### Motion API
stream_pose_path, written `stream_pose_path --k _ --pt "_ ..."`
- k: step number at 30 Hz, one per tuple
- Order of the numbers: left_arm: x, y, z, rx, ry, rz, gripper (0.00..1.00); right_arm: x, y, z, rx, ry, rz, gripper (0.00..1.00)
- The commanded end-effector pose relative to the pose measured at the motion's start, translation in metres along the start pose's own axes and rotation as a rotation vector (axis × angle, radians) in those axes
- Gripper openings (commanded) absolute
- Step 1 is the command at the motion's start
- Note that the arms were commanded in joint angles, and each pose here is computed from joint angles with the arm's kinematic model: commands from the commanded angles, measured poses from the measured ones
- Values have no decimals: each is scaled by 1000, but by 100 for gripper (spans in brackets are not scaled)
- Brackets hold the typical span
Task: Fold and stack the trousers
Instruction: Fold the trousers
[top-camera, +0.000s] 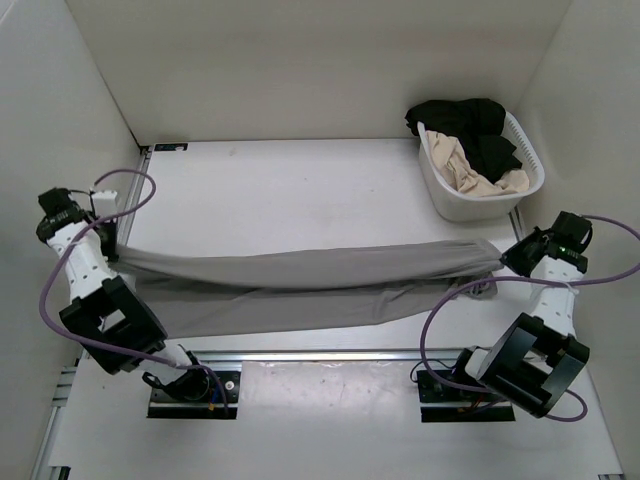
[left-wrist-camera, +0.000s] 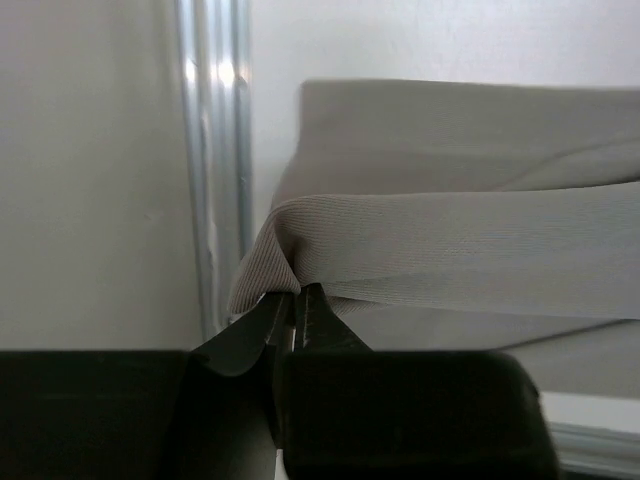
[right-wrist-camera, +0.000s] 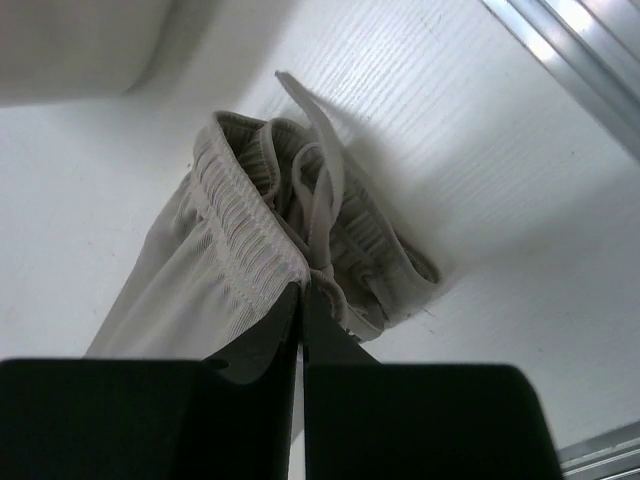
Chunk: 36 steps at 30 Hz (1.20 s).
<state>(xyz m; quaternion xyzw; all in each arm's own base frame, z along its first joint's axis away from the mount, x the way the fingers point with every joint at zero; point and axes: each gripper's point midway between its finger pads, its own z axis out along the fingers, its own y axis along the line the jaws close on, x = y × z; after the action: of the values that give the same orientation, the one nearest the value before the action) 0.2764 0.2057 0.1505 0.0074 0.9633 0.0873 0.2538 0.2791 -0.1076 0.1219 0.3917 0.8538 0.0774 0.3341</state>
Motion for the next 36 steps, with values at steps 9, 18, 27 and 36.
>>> stream_pose_path --k 9,18,27,36 --pt "-30 15 -7 32 -133 35 15 -36 24 3 -59 -18 41 0" --pt "23 0 -10 54 -44 90 15 -17 -4 -18 44 37 143 0" --pt "110 -11 1 42 85 76 15 56 -76 -14 239 179 374 0" --pt "121 10 -7 10 99 87 15 63 -82 -9 234 225 427 0"
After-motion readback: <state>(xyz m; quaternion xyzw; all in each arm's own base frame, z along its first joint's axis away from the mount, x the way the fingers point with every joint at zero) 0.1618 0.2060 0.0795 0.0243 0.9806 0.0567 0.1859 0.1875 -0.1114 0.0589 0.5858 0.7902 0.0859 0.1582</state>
